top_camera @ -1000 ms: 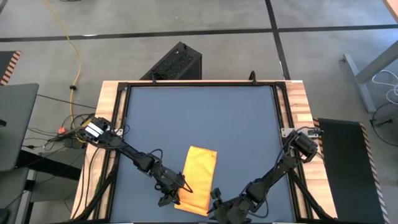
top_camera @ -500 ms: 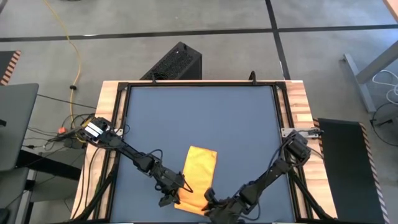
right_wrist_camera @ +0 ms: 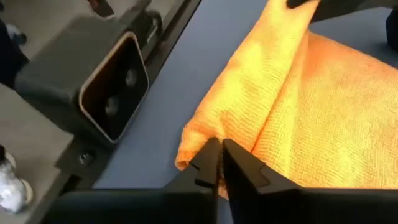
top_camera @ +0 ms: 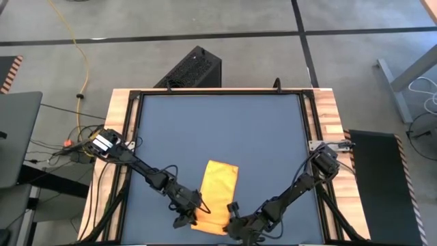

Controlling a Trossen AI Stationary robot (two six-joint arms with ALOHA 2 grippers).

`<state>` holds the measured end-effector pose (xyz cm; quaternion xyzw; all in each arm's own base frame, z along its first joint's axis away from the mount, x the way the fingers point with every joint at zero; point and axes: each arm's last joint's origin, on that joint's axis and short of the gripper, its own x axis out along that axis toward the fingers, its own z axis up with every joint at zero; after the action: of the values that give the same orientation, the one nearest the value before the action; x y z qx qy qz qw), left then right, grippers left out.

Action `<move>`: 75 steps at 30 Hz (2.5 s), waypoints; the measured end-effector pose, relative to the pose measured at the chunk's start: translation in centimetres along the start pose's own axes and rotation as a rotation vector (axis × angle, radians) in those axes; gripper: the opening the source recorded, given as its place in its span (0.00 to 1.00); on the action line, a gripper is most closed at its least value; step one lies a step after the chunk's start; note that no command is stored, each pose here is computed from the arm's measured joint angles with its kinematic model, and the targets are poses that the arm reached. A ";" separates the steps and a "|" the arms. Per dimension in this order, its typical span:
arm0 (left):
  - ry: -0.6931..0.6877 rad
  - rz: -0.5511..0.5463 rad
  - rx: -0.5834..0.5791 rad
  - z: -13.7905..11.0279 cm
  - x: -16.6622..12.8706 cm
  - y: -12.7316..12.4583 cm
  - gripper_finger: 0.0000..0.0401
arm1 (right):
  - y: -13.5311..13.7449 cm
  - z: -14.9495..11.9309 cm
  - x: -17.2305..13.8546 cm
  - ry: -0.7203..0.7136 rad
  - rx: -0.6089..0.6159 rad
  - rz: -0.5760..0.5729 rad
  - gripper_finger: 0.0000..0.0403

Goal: Roll towel
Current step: Roll the yellow towel

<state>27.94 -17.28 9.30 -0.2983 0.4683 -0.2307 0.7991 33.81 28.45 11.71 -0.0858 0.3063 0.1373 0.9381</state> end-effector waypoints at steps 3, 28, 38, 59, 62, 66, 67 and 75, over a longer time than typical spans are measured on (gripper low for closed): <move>-0.010 -0.010 0.054 0.3 -0.6 -0.3 0.17 | 0.0 -0.1 0.3 -0.003 0.057 0.000 0.04; -0.283 0.460 0.980 -3.8 -4.8 -8.7 0.22 | 0.3 -0.4 0.9 -0.010 0.300 0.082 0.05; -0.079 0.569 1.572 -5.6 -2.2 -9.1 0.22 | -0.1 -0.1 1.1 -0.011 0.372 0.153 0.05; 0.152 0.717 2.093 -5.3 1.2 -9.3 0.22 | -1.1 0.1 1.4 -0.004 0.463 0.147 0.05; 0.194 0.667 2.144 -5.8 1.3 -9.3 0.22 | -1.1 0.1 1.5 -0.002 0.480 0.146 0.05; 0.189 0.653 2.186 -5.8 1.3 -9.5 0.22 | -1.2 0.1 1.5 0.000 0.506 0.143 0.05; 0.192 0.655 2.199 -5.7 1.3 -9.5 0.22 | -1.3 0.1 1.5 0.000 0.508 0.141 0.05; 0.179 0.626 2.255 -5.7 1.6 -9.6 0.22 | -2.2 0.3 1.8 -0.004 0.521 0.122 0.05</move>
<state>22.73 -26.69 12.78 0.7241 0.1062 -0.3286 0.5970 36.03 26.79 11.01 0.1772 0.3341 0.1104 0.9191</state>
